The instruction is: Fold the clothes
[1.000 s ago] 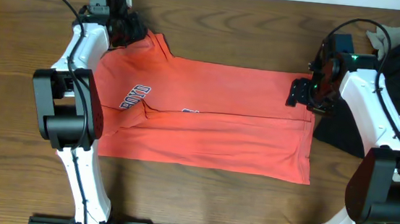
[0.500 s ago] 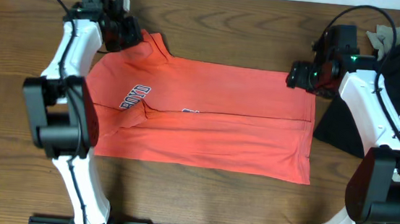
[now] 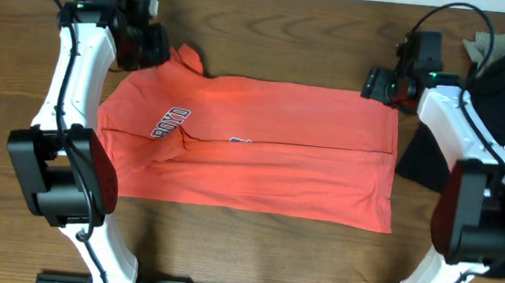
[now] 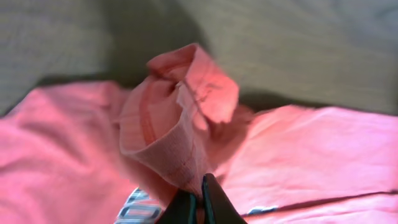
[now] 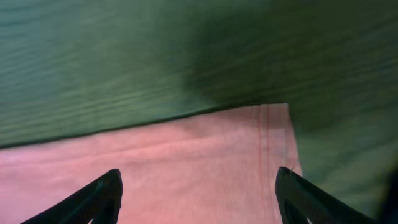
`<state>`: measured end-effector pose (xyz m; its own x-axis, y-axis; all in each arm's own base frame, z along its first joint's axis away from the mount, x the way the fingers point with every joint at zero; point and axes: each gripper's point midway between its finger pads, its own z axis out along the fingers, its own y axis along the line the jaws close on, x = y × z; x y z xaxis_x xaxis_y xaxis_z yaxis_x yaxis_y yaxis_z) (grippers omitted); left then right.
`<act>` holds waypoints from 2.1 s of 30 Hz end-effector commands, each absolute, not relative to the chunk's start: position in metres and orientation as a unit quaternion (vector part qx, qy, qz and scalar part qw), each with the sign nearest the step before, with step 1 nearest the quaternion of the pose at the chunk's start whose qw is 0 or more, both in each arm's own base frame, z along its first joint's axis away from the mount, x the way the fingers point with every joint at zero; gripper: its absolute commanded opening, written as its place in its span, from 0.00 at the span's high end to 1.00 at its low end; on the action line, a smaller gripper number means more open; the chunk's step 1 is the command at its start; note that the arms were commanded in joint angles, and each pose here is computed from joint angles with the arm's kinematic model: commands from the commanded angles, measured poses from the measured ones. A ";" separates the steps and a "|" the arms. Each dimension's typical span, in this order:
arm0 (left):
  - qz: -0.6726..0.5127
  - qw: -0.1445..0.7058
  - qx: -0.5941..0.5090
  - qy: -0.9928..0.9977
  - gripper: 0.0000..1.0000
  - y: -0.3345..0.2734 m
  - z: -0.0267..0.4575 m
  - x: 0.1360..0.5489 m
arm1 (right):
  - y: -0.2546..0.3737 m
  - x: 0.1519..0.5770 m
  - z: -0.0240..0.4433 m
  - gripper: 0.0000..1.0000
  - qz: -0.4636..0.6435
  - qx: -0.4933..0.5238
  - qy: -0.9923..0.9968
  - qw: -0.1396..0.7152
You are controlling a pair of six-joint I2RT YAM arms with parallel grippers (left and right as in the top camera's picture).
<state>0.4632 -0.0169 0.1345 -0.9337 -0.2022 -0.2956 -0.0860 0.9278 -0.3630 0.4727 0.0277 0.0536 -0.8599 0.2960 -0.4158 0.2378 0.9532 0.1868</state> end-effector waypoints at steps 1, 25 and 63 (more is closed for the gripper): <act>-0.142 0.156 -0.069 0.975 0.94 -0.006 0.127 0.458 | 0.011 0.470 0.028 0.22 0.040 0.193 0.958 0.207; -0.142 0.121 -0.074 0.980 0.94 -0.007 0.106 0.442 | 0.000 0.485 -0.024 0.90 0.021 0.239 0.948 0.210; -0.037 0.031 -0.204 0.978 0.94 0.049 0.196 0.304 | -0.005 0.330 0.049 0.90 -0.019 0.191 0.981 -0.035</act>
<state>0.3084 0.0351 0.1976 -0.9326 -0.3581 -0.0445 -0.3473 0.9243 -0.1583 0.3372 -0.0096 0.0476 -0.9143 0.4034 0.0371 0.4017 0.9146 -0.0461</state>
